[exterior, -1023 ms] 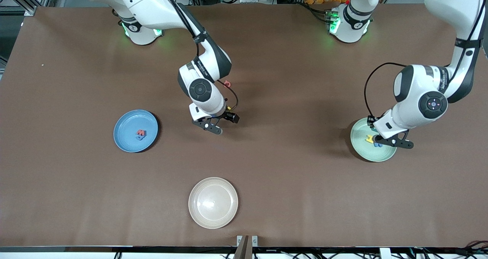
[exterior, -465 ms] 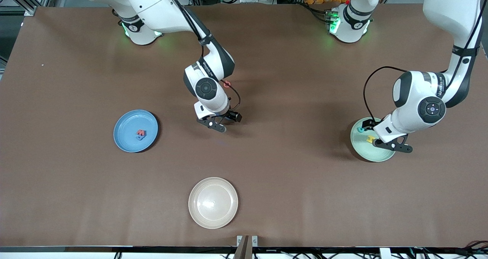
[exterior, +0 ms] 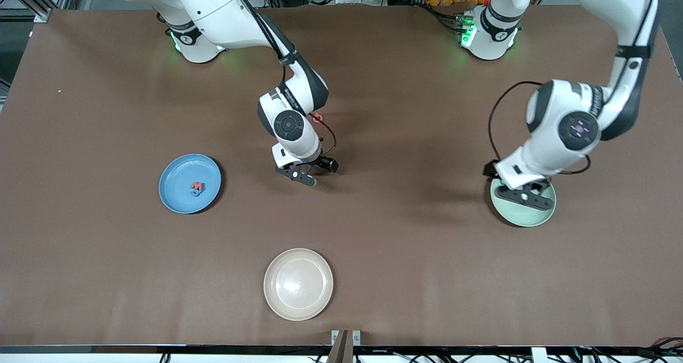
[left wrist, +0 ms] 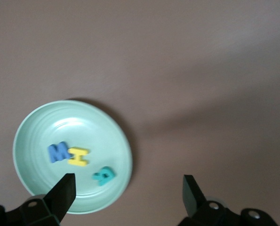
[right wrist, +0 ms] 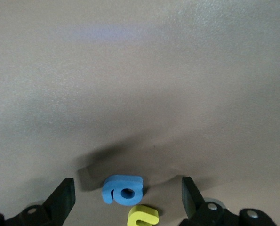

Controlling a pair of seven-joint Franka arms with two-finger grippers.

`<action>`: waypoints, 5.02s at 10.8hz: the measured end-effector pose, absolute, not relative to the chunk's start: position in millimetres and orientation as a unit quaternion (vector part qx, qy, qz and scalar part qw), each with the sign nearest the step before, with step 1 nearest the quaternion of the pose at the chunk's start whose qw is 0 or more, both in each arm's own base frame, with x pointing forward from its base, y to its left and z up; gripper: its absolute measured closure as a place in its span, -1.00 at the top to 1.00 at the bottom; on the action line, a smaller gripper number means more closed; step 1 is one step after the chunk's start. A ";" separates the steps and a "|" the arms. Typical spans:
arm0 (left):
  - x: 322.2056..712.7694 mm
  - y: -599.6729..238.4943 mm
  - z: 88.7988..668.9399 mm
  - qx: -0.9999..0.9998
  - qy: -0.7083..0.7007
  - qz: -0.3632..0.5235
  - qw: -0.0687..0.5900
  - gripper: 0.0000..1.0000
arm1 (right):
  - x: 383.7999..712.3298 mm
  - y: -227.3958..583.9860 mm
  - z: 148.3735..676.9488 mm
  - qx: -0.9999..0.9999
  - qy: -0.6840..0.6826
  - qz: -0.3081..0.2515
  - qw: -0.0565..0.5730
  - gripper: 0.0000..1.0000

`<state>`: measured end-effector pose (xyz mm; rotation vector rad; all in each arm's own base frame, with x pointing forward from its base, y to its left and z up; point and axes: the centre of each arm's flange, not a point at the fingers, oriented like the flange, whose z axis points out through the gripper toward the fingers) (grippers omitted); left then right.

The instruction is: Sort upper and lower case letters into plates

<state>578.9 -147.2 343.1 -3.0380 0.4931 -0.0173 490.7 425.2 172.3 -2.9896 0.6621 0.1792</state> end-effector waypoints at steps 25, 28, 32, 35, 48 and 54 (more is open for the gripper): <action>343.4 -546.0 286.6 -0.999 -0.002 0.014 -0.049 1.00 | 612.8 167.8 282.4 -0.966 0.224 0.122 0.038 -0.26; 319.5 -593.9 245.0 -1.000 -0.007 0.001 -0.031 1.00 | 623.8 77.8 270.2 -0.966 0.226 0.121 0.023 -0.26; 313.9 -618.4 196.8 -0.999 -0.036 -0.008 -0.011 1.00 | 622.3 36.8 241.9 -0.962 0.240 0.130 0.007 -0.26; 303.3 -628.0 171.5 -0.999 -0.053 -0.003 -0.002 1.00 | 619.0 40.7 233.0 -0.962 0.237 0.132 0.005 0.23; 330.4 -629.7 200.8 -0.997 -0.071 -0.022 -0.018 -0.28 | 620.5 138.6 256.5 -0.963 0.237 0.121 0.033 1.00; 506.6 -473.5 357.8 -0.999 -0.014 -0.042 -0.002 -0.28 | 600.5 217.7 248.6 -0.961 0.249 0.121 0.032 1.00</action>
